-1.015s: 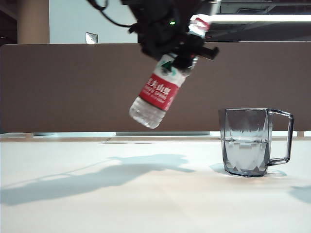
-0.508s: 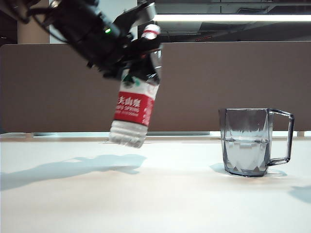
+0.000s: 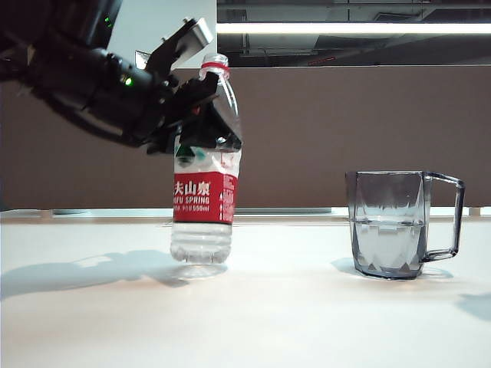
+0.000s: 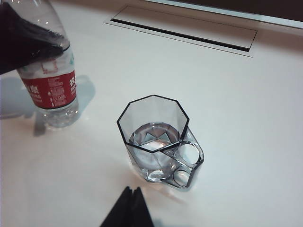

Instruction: Pick up the mineral water bottle with the left hand on the table and pour water into the mug until it's half full.

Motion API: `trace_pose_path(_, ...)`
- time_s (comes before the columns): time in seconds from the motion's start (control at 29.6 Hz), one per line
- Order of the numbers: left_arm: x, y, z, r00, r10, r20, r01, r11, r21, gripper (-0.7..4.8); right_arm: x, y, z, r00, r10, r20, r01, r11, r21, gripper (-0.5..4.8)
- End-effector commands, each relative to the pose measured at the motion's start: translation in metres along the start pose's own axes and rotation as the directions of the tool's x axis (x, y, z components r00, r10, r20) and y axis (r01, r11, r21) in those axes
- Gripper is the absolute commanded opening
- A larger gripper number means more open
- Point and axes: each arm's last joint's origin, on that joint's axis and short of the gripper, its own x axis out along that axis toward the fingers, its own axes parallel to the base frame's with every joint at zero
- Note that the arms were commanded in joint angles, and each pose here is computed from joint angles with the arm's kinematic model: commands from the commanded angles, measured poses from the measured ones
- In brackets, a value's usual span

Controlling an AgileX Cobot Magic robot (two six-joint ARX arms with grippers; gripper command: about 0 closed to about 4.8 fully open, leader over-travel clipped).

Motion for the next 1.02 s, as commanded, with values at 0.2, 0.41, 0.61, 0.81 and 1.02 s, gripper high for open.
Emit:
trace_pose_path(0.2,-0.008,-0.003,-0.011,0.997,0.011,0.082,-0.010,1.000,-0.014,1.21,-0.002,0.000,0.003,1.000,0.004,0.020,-0.004,1.000,-0.006,-0.02)
trace_pose_path(0.41,-0.008,-0.003,-0.014,0.999,0.015,0.046,-0.014,1.000,-0.026,1.21,-0.002,0.000,0.003,1.000,0.004,0.019,-0.003,1.000,-0.006,-0.02)
trace_pose_path(0.61,-0.008,-0.003,-0.021,1.000,0.016,-0.016,-0.017,0.999,-0.043,1.32,-0.001,0.000,0.003,1.000,0.004,0.019,-0.003,1.000,-0.006,-0.02)
trace_pose_path(0.81,-0.008,-0.004,-0.024,0.999,-0.037,-0.040,0.037,0.999,0.007,2.01,-0.001,0.000,0.003,1.000,0.004,0.019,-0.004,1.000,-0.006,-0.02)
trace_pose_path(1.02,-0.008,-0.005,-0.024,0.998,-0.055,-0.040,0.056,0.998,0.026,3.55,-0.001,0.000,0.003,1.000,0.004,0.019,-0.004,1.000,-0.006,-0.02)
